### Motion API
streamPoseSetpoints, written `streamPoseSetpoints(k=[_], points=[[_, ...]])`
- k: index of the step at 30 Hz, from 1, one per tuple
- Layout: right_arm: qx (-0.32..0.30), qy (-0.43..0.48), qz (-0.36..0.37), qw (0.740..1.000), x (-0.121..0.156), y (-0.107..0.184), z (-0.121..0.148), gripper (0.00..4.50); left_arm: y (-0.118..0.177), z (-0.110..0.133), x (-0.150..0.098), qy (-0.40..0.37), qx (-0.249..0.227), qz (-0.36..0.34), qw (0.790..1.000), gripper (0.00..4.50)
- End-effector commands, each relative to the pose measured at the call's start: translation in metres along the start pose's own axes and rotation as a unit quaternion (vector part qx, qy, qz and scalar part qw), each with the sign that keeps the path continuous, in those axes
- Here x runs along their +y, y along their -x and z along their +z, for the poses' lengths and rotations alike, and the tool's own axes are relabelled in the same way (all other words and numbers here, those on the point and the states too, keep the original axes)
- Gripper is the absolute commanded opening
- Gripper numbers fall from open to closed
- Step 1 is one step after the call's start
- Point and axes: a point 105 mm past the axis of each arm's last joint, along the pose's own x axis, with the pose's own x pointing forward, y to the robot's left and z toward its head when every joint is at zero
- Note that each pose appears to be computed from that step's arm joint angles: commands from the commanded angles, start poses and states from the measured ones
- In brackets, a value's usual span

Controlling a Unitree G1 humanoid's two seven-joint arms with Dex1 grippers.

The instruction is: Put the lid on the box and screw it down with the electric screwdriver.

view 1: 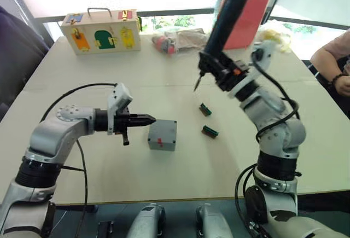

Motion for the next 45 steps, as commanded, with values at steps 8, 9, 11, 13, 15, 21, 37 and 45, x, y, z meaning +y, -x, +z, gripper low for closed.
streamPoseSetpoints(k=[8,9,11,13,15,21,37,45], points=[[-0.001,0.040,0.106,0.994,0.051,0.008,-0.011,1.79,-0.010,-0.013,-0.008,-0.022,0.016,0.006,1.000,0.00],[0.000,0.039,0.108,0.993,0.053,0.008,-0.013,1.79,-0.011,-0.015,-0.008,-0.022,0.016,0.006,1.000,0.00],[0.001,0.037,0.112,0.993,0.058,0.010,-0.016,1.79,-0.013,-0.018,-0.004,-0.023,0.020,0.017,0.999,0.00],[0.004,0.037,0.114,0.993,0.061,0.012,-0.020,1.79,-0.016,-0.020,-0.002,-0.026,0.021,0.022,0.999,0.00],[0.008,0.040,0.113,0.993,0.062,0.013,-0.024,1.79,-0.020,-0.022,-0.001,-0.030,0.024,0.021,0.999,0.00],[0.011,0.053,0.101,0.993,0.059,0.013,-0.034,1.79,-0.024,-0.031,-0.001,-0.036,0.042,0.011,0.998,0.00],[0.007,0.046,0.070,0.996,0.053,0.010,-0.055,1.79,-0.017,-0.034,0.000,-0.037,0.063,-0.001,0.997,0.00],[0.030,0.023,0.070,0.997,0.050,0.012,-0.071,1.79,-0.015,-0.034,0.000,-0.033,0.066,0.000,0.997,0.00]])
